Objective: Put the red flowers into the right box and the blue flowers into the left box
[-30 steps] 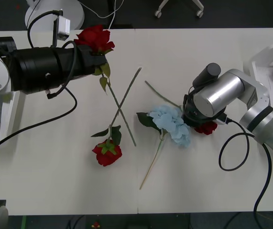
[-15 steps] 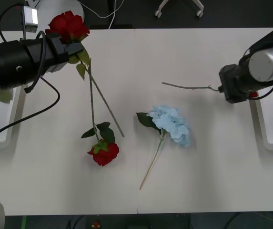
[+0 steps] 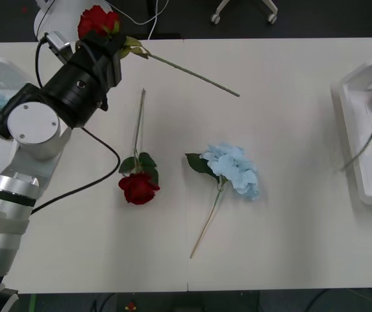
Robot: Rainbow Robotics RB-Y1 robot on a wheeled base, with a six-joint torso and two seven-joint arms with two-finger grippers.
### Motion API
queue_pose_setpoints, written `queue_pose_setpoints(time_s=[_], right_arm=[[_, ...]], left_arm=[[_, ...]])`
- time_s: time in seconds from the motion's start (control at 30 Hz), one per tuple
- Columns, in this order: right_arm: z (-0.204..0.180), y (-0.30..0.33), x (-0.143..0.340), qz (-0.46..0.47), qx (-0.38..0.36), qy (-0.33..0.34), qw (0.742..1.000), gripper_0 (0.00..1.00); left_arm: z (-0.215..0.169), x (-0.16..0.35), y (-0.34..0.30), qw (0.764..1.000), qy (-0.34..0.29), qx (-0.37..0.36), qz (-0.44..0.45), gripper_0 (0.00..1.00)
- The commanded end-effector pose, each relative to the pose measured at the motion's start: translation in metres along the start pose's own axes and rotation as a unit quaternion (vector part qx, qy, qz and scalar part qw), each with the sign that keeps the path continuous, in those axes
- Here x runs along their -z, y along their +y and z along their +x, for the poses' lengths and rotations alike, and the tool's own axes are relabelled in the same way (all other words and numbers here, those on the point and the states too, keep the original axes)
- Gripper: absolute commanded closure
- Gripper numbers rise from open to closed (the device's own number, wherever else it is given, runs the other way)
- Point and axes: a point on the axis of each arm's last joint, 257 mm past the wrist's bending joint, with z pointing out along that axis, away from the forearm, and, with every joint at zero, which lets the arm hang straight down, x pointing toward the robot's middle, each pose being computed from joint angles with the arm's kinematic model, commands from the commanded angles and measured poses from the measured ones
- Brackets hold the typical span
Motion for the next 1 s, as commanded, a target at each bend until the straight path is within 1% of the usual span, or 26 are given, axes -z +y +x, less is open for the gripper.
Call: queue_pose_setpoints(time_s=[0.03, 0.1, 0.2, 0.27, 0.3, 0.4, 0.53, 0.6, 0.63, 0.67, 0.7, 0.73, 0.8, 0.83, 0.9, 0.93, 1.0], right_arm=[[-0.041, -0.06, 0.016, 0.062, 0.062, -0.045, 0.995, 1.0], [-0.042, -0.073, 0.014, 0.08, 0.089, -0.046, 0.992, 1.0], [-0.045, -0.092, 0.013, 0.109, 0.14, -0.047, 0.983, 1.0], [-0.045, -0.109, 0.009, 0.132, 0.177, -0.043, 0.974, 1.0], [-0.044, -0.112, 0.007, 0.134, 0.18, -0.042, 0.974, 1.0], [-0.033, -0.12, -0.009, 0.128, 0.175, -0.037, 0.975, 1.0], [-0.021, -0.121, -0.025, 0.127, 0.183, -0.035, 0.974, 1.0], [-0.019, -0.121, -0.031, 0.132, 0.191, -0.039, 0.972, 1.0], [-0.018, -0.121, -0.034, 0.134, 0.194, -0.042, 0.971, 0.97], [-0.017, -0.121, -0.037, 0.133, 0.195, -0.042, 0.971, 0.89], [-0.016, -0.122, -0.039, 0.133, 0.192, -0.044, 0.971, 0.73], [-0.014, -0.126, -0.041, 0.135, 0.188, -0.043, 0.972, 0.62], [-0.013, -0.127, -0.041, 0.135, 0.186, -0.042, 0.972, 0.49], [-0.013, -0.126, -0.041, 0.131, 0.179, -0.044, 0.974, 0.4], [-0.012, -0.124, -0.04, 0.115, 0.156, -0.044, 0.98, 0.27], [-0.012, -0.124, -0.039, 0.109, 0.147, -0.044, 0.982, 0.24], [-0.012, -0.125, -0.034, 0.084, 0.112, -0.042, 0.989, 0.14]], left_arm=[[-0.002, -0.012, -0.026, 1.0, -0.005, 0.012, 0.027, 1.0], [0.004, -0.011, -0.024, 1.0, 0.006, 0.002, 0.023, 1.0], [0.015, -0.01, -0.015, 0.998, 0.036, -0.044, 0.006, 1.0], [0.027, -0.007, -0.007, 0.994, 0.072, -0.082, -0.011, 1.0], [0.029, -0.005, -0.005, 0.992, 0.081, -0.092, -0.015, 1.0], [0.045, 0.007, 0.01, 0.976, 0.146, -0.157, -0.04, 1.0], [0.061, 0.023, 0.016, 0.957, 0.21, -0.194, -0.045, 1.0], [0.068, 0.03, 0.017, 0.95, 0.232, -0.206, -0.045, 1.0], [0.07, 0.034, 0.017, 0.946, 0.244, -0.207, -0.046, 1.0], [0.071, 0.035, 0.017, 0.945, 0.249, -0.206, -0.046, 1.0], [0.073, 0.039, 0.016, 0.942, 0.258, -0.208, -0.046, 1.0], [0.073, 0.041, 0.012, 0.94, 0.263, -0.211, -0.044, 1.0], [0.073, 0.045, 0.008, 0.936, 0.276, -0.216, -0.043, 1.0], [0.074, 0.048, 0.005, 0.932, 0.286, -0.219, -0.041, 1.0], [0.075, 0.053, -0.002, 0.925, 0.303, -0.226, -0.038, 1.0], [0.075, 0.055, -0.005, 0.924, 0.306, -0.228, -0.036, 1.0], [0.079, 0.057, -0.016, 0.921, 0.316, -0.227, -0.025, 1.0]])
